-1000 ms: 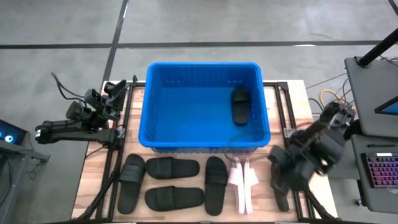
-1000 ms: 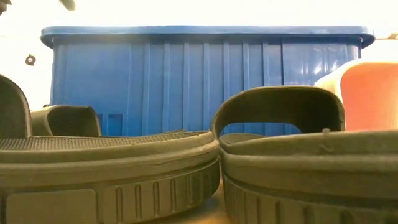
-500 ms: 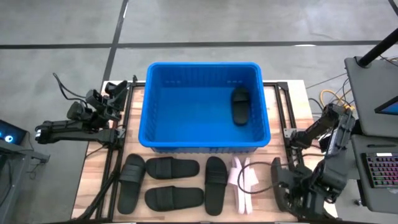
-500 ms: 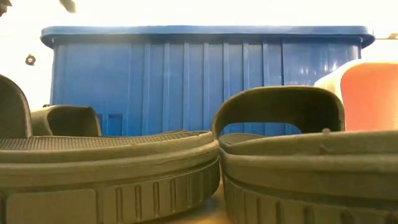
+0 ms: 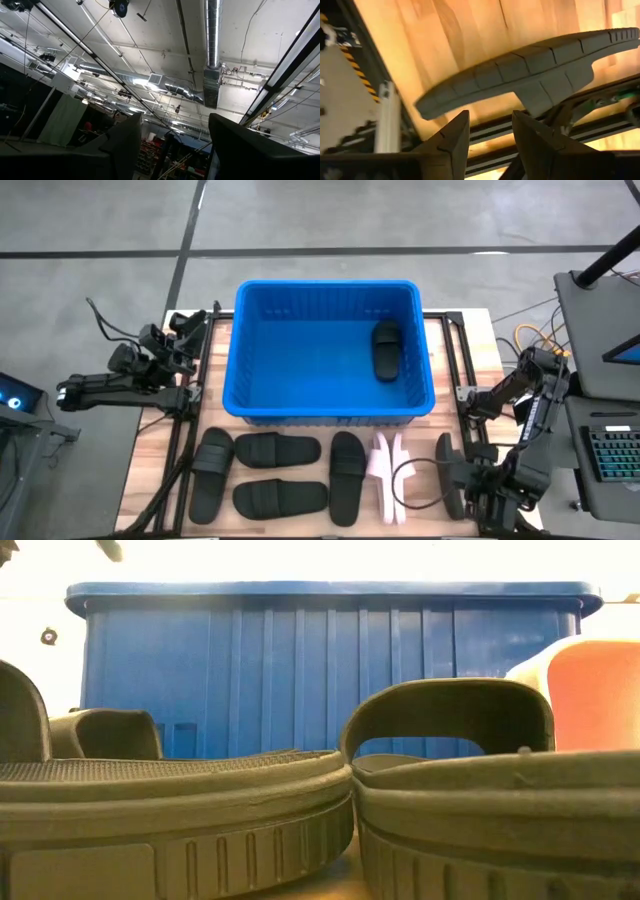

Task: Pick and place slides into bin
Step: Put the black slide into the blue bin

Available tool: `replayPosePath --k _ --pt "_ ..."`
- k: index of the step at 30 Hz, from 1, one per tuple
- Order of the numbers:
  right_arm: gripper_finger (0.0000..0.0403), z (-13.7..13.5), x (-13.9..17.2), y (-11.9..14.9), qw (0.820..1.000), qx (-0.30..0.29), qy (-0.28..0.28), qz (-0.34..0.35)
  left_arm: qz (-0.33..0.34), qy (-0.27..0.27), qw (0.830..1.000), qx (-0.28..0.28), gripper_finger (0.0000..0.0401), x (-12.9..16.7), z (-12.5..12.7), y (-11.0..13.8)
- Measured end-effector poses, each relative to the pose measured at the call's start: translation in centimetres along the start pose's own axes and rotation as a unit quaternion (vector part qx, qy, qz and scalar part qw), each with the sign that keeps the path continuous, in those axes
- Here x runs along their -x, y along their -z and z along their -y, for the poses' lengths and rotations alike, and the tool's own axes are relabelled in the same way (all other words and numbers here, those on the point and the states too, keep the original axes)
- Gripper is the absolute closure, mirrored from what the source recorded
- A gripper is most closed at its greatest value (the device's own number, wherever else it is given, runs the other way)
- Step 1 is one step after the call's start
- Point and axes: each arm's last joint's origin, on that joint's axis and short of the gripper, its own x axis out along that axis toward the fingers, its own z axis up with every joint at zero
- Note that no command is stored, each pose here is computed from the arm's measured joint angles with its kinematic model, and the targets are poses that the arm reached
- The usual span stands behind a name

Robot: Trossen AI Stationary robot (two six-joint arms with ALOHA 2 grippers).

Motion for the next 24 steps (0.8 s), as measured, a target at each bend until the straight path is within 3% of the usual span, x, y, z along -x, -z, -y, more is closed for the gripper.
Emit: replayPosePath --k 6,24 --pt "0.0267 0.6 -1.6 1.2 0.999 0.046 0.03 -0.002 -0.008 -0.001 1.0 -0.004 0.0184 0.0 0.0 0.2" --pt "0.017 2.7 -5.7 1.9 0.994 -0.022 0.098 -0.031 -0.017 -0.002 1.0 -0.007 0.0184 0.1 -0.1 0.6"
